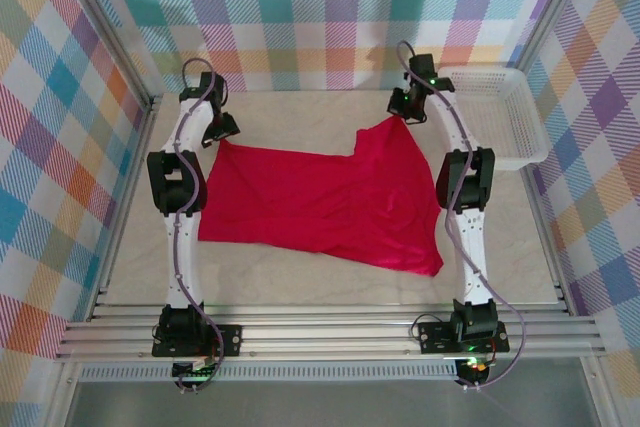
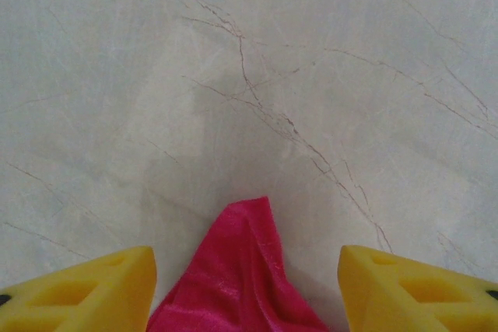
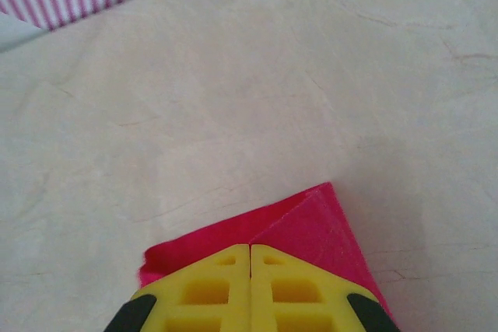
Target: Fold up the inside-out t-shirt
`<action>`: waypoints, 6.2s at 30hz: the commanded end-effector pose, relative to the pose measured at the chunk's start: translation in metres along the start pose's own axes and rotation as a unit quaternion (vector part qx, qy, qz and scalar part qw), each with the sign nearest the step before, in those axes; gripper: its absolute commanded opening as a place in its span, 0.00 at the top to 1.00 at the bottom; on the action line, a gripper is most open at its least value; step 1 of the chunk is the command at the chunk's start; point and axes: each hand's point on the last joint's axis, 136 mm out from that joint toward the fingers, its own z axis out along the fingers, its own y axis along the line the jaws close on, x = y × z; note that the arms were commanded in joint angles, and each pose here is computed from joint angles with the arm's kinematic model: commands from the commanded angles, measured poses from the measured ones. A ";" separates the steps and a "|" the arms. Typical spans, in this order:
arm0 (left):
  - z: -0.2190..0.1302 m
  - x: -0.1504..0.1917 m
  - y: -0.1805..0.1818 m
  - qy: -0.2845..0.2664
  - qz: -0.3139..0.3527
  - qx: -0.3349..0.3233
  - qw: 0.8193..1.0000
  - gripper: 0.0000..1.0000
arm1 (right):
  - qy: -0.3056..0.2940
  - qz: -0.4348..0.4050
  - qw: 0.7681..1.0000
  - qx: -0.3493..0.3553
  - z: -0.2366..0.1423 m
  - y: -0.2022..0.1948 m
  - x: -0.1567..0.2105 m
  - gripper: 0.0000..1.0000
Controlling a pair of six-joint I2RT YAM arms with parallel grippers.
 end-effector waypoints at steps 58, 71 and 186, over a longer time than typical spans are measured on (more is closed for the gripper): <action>-0.106 0.051 0.086 -0.042 -0.042 -0.060 0.996 1.00 | 0.053 -0.007 0.985 -0.161 -0.182 0.029 0.192 1.00; -0.092 0.086 0.114 -0.011 -0.051 -0.104 0.993 1.00 | 0.096 0.024 0.987 -0.130 -0.184 -0.005 0.264 1.00; -0.023 0.158 0.060 0.081 -0.150 0.061 0.983 0.36 | 0.241 0.135 0.960 -0.054 -0.111 -0.003 0.316 0.25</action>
